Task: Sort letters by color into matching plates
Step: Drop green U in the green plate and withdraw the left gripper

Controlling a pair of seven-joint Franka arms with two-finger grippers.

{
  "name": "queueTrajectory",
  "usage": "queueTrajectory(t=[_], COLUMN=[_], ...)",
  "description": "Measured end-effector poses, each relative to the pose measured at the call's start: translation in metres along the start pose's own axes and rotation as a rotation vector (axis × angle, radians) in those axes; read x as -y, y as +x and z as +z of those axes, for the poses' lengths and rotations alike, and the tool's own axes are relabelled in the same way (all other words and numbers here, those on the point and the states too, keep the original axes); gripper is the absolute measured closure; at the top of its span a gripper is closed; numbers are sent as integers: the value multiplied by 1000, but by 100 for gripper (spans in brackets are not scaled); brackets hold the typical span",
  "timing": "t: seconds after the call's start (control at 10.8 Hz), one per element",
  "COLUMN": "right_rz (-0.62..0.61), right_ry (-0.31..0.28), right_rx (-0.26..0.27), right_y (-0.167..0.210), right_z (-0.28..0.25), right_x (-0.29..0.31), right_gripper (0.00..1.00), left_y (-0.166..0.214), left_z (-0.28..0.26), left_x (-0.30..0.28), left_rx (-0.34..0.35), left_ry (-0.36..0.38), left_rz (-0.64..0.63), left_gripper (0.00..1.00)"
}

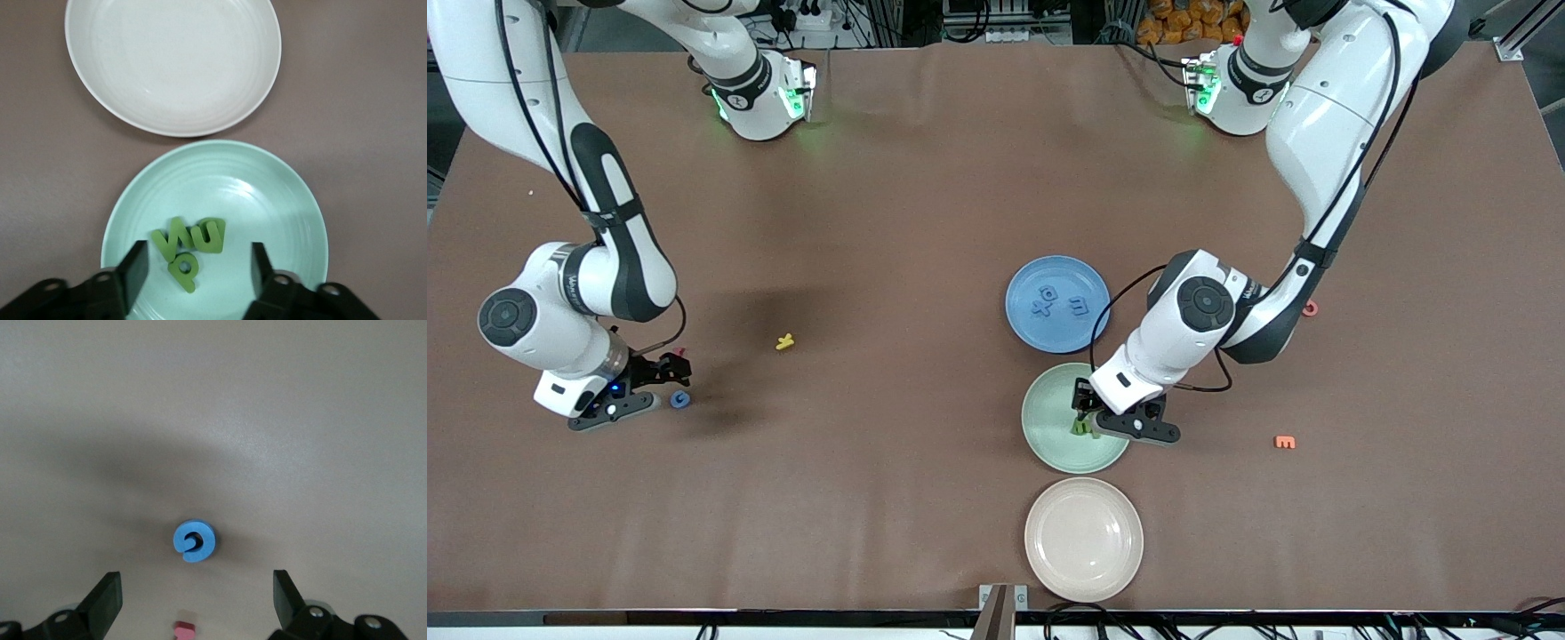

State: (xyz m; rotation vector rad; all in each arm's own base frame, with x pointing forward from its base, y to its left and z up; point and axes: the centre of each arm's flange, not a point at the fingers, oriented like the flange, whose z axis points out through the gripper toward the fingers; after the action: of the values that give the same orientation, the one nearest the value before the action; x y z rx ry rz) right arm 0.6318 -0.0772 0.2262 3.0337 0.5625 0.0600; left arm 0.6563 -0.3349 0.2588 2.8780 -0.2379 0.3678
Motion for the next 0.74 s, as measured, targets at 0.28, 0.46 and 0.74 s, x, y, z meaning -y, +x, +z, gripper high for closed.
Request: queueTrajectory(t=[0.28,0.46,0.74], right_rz=[-8,-12,-15], right_ry=[-18,-22,-33], right_rx=[-33,-36,-56], right_y=[-5,-6,-6], right_z=[18,37,50], right_x=[-2,2,4], right_gripper=[0,0,0], left_y=[11,20,33], left_z=[-16,-49,-124], left_x=[11,19,40], left_rx=[-10,26,60], left_ry=[15,67,162], left_rz=[-15,-21,-48], left_gripper=[0,0,0])
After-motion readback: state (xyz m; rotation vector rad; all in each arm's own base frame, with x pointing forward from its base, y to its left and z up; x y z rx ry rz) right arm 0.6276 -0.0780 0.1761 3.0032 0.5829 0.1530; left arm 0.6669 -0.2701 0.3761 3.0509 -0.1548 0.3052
